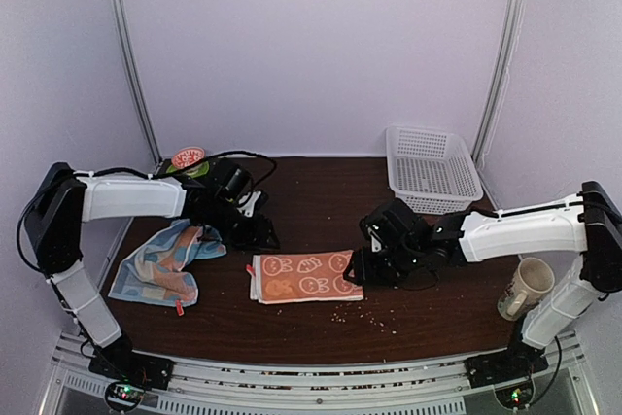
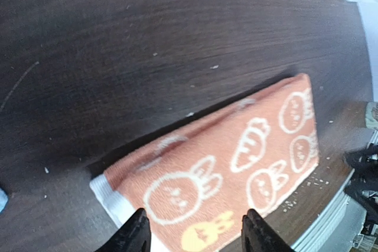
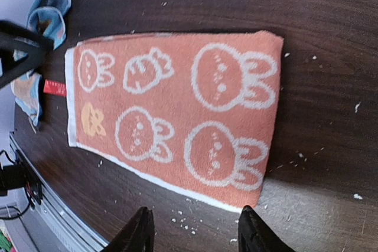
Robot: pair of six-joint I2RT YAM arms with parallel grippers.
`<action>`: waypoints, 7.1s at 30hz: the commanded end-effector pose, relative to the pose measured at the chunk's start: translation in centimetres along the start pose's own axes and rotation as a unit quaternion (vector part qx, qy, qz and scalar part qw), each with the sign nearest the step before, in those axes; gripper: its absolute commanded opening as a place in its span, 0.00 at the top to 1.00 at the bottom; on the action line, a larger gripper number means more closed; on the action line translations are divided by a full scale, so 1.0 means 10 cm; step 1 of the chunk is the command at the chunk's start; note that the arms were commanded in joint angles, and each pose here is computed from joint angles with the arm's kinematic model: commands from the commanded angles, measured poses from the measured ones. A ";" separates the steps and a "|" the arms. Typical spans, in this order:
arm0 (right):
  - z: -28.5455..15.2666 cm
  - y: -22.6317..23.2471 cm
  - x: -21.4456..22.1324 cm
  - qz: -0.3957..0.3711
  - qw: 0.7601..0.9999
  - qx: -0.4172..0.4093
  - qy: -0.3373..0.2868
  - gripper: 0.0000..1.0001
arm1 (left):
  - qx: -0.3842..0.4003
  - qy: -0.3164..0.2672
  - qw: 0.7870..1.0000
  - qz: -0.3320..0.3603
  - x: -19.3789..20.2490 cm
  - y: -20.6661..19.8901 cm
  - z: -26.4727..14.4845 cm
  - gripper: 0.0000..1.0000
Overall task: Roll the towels
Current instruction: Pick up the towel from the center of the board, then roll the towel at the center of the board.
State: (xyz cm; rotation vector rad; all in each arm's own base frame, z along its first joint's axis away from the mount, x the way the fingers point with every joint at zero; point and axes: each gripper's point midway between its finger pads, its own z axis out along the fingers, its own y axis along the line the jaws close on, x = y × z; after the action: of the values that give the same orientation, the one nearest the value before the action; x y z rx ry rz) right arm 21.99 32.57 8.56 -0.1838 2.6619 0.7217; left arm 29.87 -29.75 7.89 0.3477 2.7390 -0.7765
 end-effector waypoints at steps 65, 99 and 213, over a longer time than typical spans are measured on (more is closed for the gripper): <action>-0.39 -1.04 -0.08 -0.113 0.972 0.207 -0.007 1.00 | 0.107 0.050 0.988 0.095 0.30 -1.28 0.74 0.57; 0.09 -0.98 0.47 -0.109 0.986 0.102 0.073 1.00 | 0.204 0.014 0.975 0.087 -0.03 -1.91 0.47 0.54; -0.19 -1.51 0.32 0.083 0.995 0.057 0.028 1.00 | 0.262 0.070 0.962 -0.031 0.06 -2.00 1.36 0.97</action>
State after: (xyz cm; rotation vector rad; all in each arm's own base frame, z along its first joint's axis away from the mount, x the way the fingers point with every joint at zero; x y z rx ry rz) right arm 22.39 22.19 2.50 0.0861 2.6777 0.9495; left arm 25.69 -54.56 3.70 0.4012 2.6783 -1.5904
